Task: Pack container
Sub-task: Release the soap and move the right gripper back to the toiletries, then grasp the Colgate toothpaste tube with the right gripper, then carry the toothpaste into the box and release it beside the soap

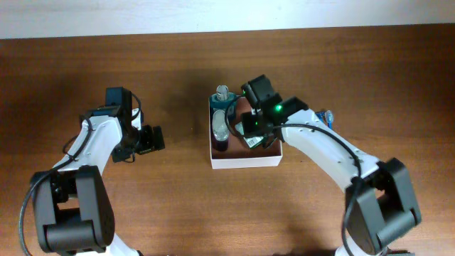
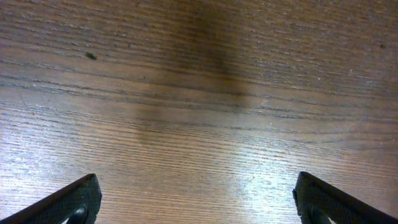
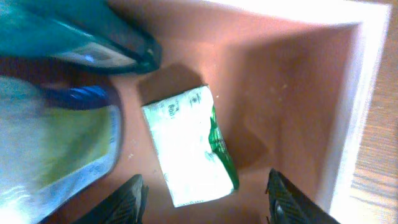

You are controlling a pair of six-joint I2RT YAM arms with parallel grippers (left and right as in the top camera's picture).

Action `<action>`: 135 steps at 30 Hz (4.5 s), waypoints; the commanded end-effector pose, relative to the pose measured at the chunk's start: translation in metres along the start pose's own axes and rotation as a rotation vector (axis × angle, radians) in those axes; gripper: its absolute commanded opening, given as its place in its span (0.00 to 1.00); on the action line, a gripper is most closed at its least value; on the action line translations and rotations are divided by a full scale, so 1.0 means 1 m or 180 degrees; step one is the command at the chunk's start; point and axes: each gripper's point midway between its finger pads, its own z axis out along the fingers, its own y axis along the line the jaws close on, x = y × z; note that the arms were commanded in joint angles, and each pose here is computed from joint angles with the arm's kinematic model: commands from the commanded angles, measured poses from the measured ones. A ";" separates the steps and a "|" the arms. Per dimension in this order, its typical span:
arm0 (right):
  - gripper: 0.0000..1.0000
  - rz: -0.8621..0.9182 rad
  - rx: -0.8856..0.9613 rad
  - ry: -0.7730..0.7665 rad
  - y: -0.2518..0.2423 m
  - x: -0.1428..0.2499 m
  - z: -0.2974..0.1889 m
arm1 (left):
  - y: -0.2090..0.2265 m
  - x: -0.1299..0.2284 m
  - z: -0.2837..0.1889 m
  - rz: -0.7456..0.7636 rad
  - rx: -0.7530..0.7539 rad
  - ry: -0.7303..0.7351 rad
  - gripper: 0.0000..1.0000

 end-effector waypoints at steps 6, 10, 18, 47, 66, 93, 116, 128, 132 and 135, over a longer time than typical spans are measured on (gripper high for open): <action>0.55 0.0110 0.0045 -0.0596 -0.018 -0.047 -0.118 | 0.002 0.002 0.002 -0.0009 -0.0017 0.0027 0.99; 0.55 0.0374 0.0419 -0.0433 -0.071 -0.030 -0.132 | 0.002 0.002 0.002 -0.0010 -0.0017 0.0027 0.99; 0.55 0.0833 0.0670 0.0310 -0.144 0.028 -0.111 | 0.002 0.002 0.002 -0.0009 -0.0017 0.0027 0.99; 0.54 0.1084 0.0614 0.0604 -0.181 0.116 -0.003 | 0.002 0.002 0.002 -0.0008 -0.0018 0.0027 0.99; 0.55 0.0826 0.0328 0.0939 -0.179 0.134 0.033 | 0.002 0.002 0.002 -0.0010 -0.0017 0.0027 0.99; 0.35 0.0857 0.0115 0.0917 -0.168 0.131 0.035 | 0.002 0.002 0.002 -0.0010 -0.0018 0.0027 0.99; 0.04 0.0972 0.0139 0.0611 -0.169 0.086 -0.007 | 0.002 0.002 0.002 -0.0008 -0.0018 0.0027 0.99; 0.04 0.0659 -0.0050 0.0020 -0.111 0.040 -0.084 | 0.002 0.002 0.002 -0.0010 -0.0018 0.0027 0.99; 0.04 0.0445 -0.0196 -0.0160 -0.078 0.033 -0.102 | 0.002 0.002 0.002 -0.0010 -0.0018 0.0025 0.99; 0.04 0.0331 -0.0314 -0.0206 -0.052 0.034 -0.106 | 0.002 0.002 0.002 -0.0008 -0.0018 0.0025 0.99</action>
